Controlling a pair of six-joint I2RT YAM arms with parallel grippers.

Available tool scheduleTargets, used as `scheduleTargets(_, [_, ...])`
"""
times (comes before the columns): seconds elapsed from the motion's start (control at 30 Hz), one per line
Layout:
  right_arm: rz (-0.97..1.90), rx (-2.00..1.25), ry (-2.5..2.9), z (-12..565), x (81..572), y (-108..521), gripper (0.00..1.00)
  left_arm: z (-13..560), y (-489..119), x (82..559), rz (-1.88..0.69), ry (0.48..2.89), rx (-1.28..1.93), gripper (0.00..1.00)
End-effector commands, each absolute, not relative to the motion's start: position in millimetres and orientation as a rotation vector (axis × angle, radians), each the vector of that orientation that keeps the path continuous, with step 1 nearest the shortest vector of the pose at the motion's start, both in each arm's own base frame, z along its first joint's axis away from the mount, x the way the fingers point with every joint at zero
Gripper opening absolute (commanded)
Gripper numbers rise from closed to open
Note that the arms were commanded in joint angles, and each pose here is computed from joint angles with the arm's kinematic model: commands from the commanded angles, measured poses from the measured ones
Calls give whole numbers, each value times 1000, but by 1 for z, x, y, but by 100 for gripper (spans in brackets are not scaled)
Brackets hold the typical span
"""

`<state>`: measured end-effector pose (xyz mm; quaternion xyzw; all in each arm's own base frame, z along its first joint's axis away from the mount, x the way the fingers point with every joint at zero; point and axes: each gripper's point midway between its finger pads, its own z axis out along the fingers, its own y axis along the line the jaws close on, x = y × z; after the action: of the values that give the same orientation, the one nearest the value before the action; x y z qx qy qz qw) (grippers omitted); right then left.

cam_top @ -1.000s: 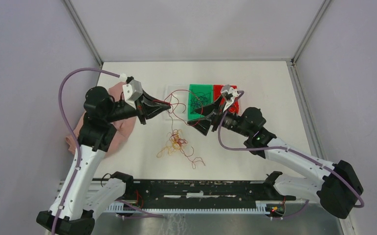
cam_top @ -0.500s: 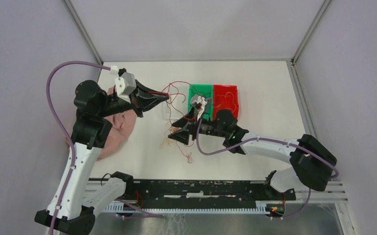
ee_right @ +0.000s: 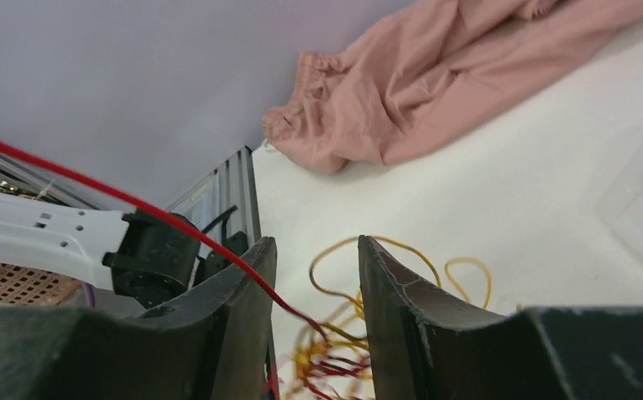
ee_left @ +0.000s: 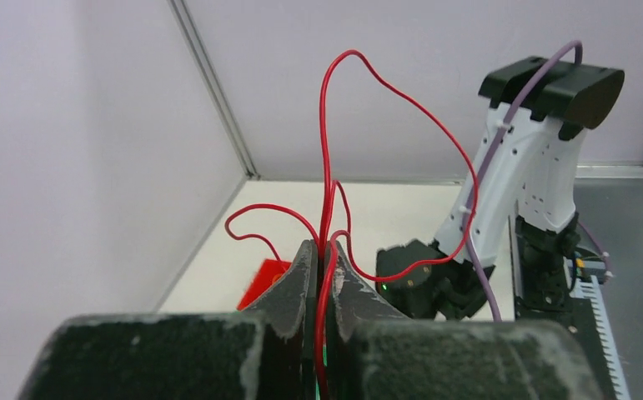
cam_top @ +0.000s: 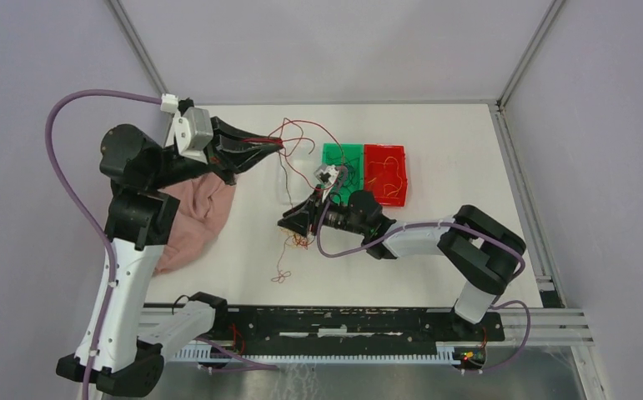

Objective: Untangle the cables
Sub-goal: Untie the cable.

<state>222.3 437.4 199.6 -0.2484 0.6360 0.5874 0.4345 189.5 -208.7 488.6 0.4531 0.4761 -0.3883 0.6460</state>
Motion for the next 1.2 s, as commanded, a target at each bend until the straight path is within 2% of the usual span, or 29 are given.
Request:
scheduleTargets(0.0, [1487,-552,1608,184,221,436,47,546,-205,174,-813,909,1037,3])
scheduleTargets(0.37, [1378,-551,1759,132,213,425,48,632,-192,164,-597,667,1007,3])
scheduleTargets(0.6, [1237,-531,1781,132,219,404,59,657,-187,163,-523,606,984,3])
scheduleTargets(0.77, [1128,-502,1708,187,232,388,67,636,-189,176,-541,674,988,3])
scheduleTargets(0.97, [1006,-438,1650,241,256,366,66,583,-193,205,-576,833,971,3])
scheduleTargets(1.17, [965,-300,1633,263,292,335,63,507,-196,251,-604,1045,909,3])
